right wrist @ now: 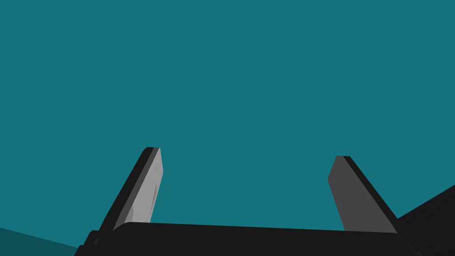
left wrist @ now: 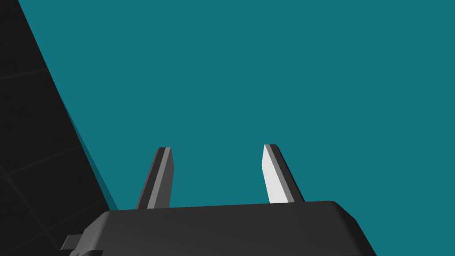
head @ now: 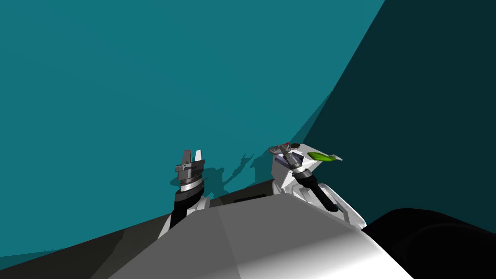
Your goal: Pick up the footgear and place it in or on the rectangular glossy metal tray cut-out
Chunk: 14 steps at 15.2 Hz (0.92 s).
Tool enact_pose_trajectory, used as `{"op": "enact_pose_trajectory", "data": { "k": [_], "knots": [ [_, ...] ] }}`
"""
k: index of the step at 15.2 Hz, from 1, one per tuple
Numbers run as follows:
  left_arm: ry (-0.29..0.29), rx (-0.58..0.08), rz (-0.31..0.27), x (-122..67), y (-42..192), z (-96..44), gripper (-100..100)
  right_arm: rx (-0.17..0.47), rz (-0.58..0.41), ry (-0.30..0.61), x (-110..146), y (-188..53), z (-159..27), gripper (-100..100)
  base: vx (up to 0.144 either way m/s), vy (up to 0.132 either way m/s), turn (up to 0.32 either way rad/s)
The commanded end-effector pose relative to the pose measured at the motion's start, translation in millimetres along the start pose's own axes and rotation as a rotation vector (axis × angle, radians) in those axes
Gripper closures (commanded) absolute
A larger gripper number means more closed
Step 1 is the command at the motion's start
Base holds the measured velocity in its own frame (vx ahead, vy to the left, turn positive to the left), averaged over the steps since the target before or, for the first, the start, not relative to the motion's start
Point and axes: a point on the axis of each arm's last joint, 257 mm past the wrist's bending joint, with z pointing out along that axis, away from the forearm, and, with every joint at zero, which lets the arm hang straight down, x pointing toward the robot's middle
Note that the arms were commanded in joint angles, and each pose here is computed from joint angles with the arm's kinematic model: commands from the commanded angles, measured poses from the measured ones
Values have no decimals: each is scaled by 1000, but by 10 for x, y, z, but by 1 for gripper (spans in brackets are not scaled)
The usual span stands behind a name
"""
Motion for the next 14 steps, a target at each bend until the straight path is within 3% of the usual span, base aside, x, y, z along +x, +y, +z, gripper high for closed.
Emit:
{"op": "enact_pose_trajectory", "data": {
  "k": [1, 11, 12, 14],
  "knots": [
    [0, 0, 0, 0, 0, 0, 0, 6, -42, 49, 33, -73, -44, -100, 19, 11, -3],
    [0, 0, 0, 0, 0, 0, 0, 25, -211, 255, 94, -368, -235, -100, 17, 8, -2],
    [0, 0, 0, 0, 0, 0, 0, 44, -246, 287, 75, -485, -319, -100, 18, 9, 0],
    [0, 0, 0, 0, 0, 0, 0, 30, -268, 324, 92, -473, -305, -100, 18, 9, -4]
  ]
}}
